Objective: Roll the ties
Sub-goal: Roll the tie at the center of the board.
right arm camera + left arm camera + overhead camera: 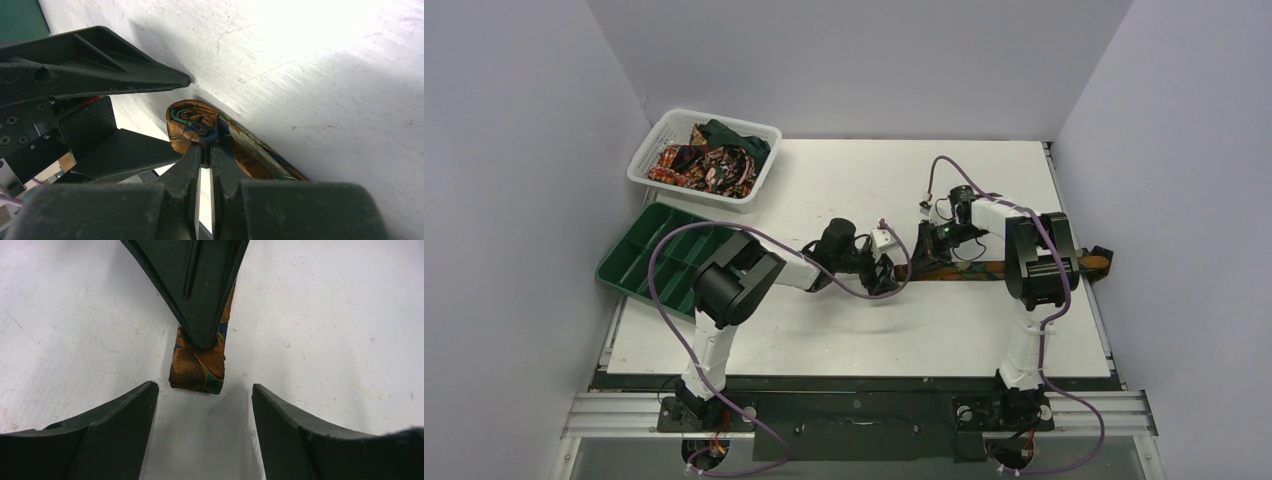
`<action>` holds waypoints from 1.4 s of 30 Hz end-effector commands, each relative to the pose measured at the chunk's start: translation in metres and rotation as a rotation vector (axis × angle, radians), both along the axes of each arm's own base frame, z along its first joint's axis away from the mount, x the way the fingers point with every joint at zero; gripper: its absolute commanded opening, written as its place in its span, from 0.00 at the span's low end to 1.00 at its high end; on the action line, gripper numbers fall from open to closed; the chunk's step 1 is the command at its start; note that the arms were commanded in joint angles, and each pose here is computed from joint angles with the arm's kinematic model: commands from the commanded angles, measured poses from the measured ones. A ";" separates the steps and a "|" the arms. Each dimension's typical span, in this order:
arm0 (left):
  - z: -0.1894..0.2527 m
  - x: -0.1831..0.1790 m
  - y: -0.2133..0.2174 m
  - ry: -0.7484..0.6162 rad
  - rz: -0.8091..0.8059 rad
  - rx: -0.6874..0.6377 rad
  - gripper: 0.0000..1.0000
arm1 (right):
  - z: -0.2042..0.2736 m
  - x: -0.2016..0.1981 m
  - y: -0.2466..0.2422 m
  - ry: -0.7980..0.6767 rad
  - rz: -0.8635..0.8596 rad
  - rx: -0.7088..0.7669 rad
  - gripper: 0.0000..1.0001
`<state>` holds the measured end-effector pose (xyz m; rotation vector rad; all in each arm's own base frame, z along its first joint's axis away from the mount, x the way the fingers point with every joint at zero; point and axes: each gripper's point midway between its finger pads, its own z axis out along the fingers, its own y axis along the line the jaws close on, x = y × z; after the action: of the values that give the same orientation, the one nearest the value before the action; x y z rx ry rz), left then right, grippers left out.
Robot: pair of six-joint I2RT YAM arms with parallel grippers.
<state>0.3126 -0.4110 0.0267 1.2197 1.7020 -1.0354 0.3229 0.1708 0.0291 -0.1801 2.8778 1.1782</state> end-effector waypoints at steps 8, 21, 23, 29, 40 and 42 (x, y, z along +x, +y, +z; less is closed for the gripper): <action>0.001 -0.008 -0.030 -0.036 -0.036 -0.142 0.52 | -0.060 -0.012 -0.048 0.036 0.048 -0.272 0.00; 0.011 -0.025 0.001 -0.086 -0.043 -0.120 0.28 | -0.063 -0.020 -0.030 0.019 0.068 -0.319 0.00; 0.019 -0.027 0.004 -0.099 -0.046 -0.138 0.28 | -0.064 -0.021 -0.028 0.026 0.069 -0.329 0.00; 0.025 -0.030 0.005 -0.102 -0.021 -0.178 0.41 | -0.062 -0.024 -0.017 0.020 0.108 -0.313 0.00; 0.000 -0.023 -0.018 -0.077 -0.004 -0.261 0.53 | -0.069 -0.031 -0.037 0.045 0.162 -0.396 0.00; -0.008 -0.021 -0.018 -0.076 0.010 -0.266 0.46 | -0.073 -0.032 -0.041 0.057 0.161 -0.420 0.00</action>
<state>0.2893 -0.4213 0.0225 1.1079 1.4902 -1.1246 0.2953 0.1867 0.0201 -0.2652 3.0056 1.1404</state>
